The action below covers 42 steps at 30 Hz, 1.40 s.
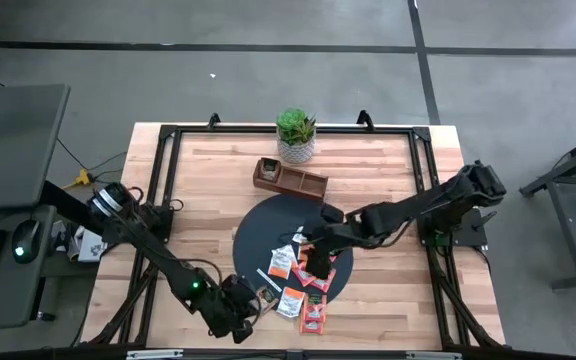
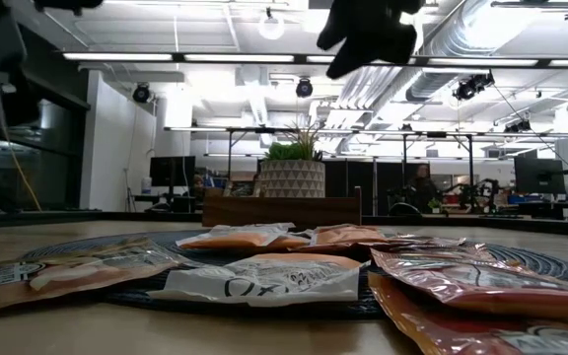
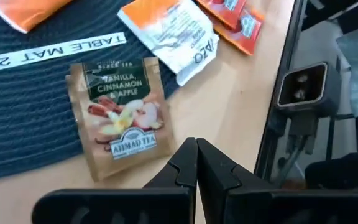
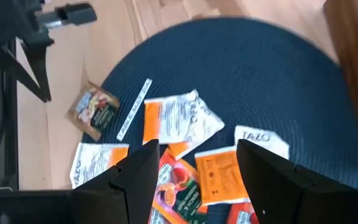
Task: Pick & Place Tea
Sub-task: Put the brown tea bag into the left section of the wooden organizer
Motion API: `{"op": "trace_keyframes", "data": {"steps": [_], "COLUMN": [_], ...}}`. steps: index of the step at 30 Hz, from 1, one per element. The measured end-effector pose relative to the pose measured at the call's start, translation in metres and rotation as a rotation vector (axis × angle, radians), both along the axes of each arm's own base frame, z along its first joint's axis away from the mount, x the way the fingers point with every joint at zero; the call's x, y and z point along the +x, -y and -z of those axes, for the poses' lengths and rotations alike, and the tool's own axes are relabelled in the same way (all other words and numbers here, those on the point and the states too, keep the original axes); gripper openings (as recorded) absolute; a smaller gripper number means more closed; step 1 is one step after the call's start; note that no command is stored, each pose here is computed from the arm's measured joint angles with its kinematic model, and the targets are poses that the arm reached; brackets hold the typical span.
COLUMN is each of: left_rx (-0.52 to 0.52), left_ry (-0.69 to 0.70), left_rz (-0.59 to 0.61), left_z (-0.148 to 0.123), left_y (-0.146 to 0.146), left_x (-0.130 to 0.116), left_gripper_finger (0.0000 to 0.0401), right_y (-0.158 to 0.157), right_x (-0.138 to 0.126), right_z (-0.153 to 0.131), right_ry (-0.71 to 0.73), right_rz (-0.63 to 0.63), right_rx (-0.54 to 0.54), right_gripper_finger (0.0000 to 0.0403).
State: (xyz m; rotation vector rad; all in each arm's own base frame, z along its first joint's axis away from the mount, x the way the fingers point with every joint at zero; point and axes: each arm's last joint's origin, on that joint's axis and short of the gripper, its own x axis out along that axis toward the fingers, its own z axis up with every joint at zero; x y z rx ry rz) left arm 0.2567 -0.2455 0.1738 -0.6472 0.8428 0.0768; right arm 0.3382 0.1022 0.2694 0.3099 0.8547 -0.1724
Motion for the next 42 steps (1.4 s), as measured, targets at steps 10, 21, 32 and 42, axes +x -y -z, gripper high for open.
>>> {"op": "trace_keyframes", "data": {"steps": [10,21,32,42], "left_rx": [0.010,0.032,0.147,0.190], "left_ry": [-0.055,-0.104,-0.101,-0.081], "left_rz": [-0.050,-0.076,-0.093,-0.093], "left_z": [0.034,0.049,0.053,0.054], "left_y": [0.006,0.007,0.001,0.000], "left_x": [0.006,0.006,0.003,0.003], "left_gripper_finger": [0.0000,0.0000,0.0000,0.0000], "right_y": [-0.021,-0.049,-0.051,-0.042], "right_x": [0.015,0.037,0.066,0.076], "right_z": [0.023,0.064,0.092,0.118], "right_ry": [0.019,0.003,0.073,0.019], "right_rz": [0.011,-0.056,0.084,0.182], "right_rx": [0.044,0.215,0.511,0.609], "right_gripper_finger": [0.0211,0.0211,0.0211,0.0211]}}
